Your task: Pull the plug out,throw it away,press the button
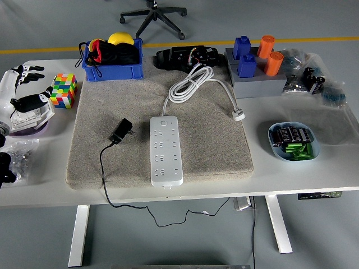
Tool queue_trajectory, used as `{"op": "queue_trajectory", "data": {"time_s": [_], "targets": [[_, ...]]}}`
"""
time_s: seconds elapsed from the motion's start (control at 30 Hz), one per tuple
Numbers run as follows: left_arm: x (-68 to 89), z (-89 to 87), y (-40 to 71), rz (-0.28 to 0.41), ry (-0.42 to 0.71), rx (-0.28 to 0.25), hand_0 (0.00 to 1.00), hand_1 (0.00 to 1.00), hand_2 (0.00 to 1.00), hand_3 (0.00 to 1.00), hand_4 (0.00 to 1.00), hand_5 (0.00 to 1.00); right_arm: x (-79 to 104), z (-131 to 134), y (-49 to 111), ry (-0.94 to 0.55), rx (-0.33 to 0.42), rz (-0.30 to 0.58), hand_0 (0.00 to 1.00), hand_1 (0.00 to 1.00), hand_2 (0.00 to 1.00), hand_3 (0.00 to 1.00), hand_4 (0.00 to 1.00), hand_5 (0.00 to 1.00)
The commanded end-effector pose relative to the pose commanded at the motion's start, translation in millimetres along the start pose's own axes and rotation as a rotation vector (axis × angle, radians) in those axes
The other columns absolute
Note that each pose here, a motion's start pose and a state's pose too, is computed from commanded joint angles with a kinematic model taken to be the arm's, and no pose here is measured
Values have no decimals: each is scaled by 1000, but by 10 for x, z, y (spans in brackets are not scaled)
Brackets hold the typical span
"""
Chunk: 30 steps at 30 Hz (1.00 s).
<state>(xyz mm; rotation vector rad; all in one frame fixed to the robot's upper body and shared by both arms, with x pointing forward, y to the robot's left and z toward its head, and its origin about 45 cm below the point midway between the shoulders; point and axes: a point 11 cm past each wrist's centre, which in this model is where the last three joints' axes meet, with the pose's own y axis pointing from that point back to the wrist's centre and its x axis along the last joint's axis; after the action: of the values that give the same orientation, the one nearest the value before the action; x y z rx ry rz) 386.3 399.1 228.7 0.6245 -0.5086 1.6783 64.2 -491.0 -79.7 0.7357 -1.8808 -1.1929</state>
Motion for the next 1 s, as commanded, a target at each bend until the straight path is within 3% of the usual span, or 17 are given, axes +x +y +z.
{"op": "queue_trajectory", "data": {"time_s": [1.0], "targets": [[-23, 0, 14, 0, 14, -8, 735, 673, 641, 707, 695, 9, 34, 10, -1, 10, -4, 8, 753, 664, 651, 619, 660, 505]]}}
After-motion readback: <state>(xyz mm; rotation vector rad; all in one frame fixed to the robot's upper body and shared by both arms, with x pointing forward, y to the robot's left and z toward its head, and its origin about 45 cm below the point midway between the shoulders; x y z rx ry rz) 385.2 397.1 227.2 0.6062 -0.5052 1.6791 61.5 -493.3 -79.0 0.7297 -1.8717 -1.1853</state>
